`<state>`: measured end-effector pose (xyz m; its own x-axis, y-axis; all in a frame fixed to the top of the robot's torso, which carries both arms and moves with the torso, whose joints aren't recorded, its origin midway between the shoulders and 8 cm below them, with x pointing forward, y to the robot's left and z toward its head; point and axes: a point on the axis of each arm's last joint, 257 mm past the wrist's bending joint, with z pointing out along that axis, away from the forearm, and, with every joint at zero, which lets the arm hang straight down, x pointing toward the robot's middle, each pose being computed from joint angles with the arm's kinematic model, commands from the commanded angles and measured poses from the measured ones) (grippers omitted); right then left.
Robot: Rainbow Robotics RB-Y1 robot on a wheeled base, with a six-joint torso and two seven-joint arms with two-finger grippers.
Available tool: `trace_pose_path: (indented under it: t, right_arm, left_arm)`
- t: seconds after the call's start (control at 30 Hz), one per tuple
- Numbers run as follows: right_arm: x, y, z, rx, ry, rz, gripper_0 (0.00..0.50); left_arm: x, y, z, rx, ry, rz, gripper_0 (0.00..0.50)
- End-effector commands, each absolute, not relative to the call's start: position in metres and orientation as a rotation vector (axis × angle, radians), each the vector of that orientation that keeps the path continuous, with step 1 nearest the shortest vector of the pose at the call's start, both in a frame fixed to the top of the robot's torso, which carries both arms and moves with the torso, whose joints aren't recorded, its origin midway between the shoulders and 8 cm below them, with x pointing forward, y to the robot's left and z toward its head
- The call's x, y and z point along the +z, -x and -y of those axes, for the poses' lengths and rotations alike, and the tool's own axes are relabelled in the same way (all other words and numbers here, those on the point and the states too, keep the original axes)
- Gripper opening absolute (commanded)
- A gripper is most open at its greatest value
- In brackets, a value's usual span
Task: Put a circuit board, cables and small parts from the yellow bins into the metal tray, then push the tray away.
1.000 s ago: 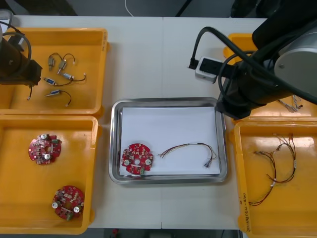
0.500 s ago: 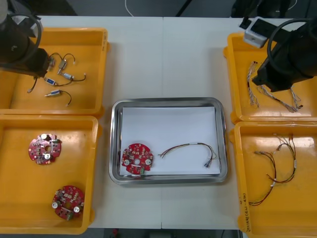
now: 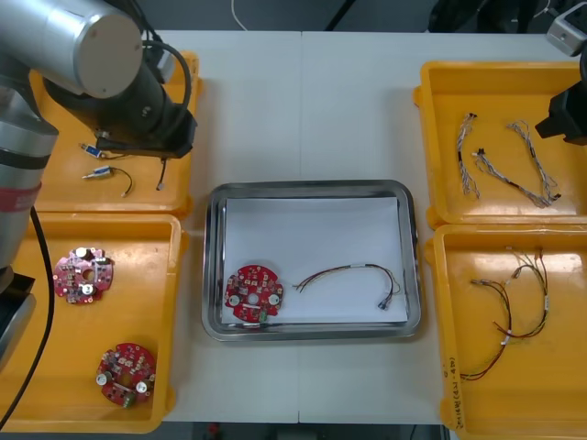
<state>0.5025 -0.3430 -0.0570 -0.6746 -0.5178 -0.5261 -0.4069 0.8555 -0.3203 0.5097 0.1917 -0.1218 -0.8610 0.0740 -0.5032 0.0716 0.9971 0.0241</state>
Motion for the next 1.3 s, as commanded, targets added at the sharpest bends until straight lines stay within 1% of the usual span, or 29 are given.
trace_pose_path:
  t: [0.03, 0.2, 0.4, 0.43, 0.53, 0.7, 0.77, 0.93, 1.1, 1.23, 1.3]
  right_arm:
    - [-0.037, -0.506, 0.376, -0.28, 0.584, -2.407, 0.5]
    - [-0.041, -0.516, 0.395, -0.229, 0.496, -2.472, 0.5]
    - [-0.047, -0.523, 0.405, -0.184, 0.453, -2.526, 0.5]
    - [-0.047, -0.523, 0.405, -0.184, 0.453, -2.526, 0.5]
    - [-0.045, -0.526, 0.408, -0.163, 0.437, -2.543, 0.5]
    - [-0.047, -0.53, 0.41, -0.14, 0.431, -2.567, 0.5]
    - [-0.051, -0.533, 0.413, -0.122, 0.419, -2.591, 0.5]
    - [-0.049, -0.55, 0.415, -0.109, 0.406, -2.584, 0.5]
    - [-0.048, -0.563, 0.416, -0.097, 0.396, -2.597, 0.5]
    - [-0.048, -0.573, 0.422, -0.126, 0.439, -2.571, 0.5]
    - [-0.048, -0.58, 0.427, -0.158, 0.471, -2.554, 0.5]
  left_arm:
    - [-0.116, -0.5, -0.142, -0.038, -0.215, -2.584, 0.003]
    - [-0.138, -0.491, -0.107, -0.053, -0.249, -2.601, 0.003]
    - [-0.17, -0.485, -0.087, -0.068, -0.31, -2.602, 0.003]
    - [-0.17, -0.485, -0.087, -0.068, -0.31, -2.602, 0.003]
    - [-0.188, -0.48, -0.079, -0.069, -0.334, -2.606, 0.003]
    - [-0.202, -0.474, -0.079, -0.059, -0.342, -2.621, 0.001]
    - [-0.214, -0.47, -0.079, -0.067, -0.34, -2.63, 0.004]
    - [-0.23, -0.47, -0.085, -0.043, -0.339, -2.621, 0.005]
    - [-0.24, -0.469, -0.09, -0.039, -0.323, -2.626, 0.005]
    - [-0.248, -0.472, -0.093, -0.023, -0.311, -2.63, 0.005]
    - [-0.254, -0.477, -0.093, -0.031, -0.299, -2.63, 0.006]
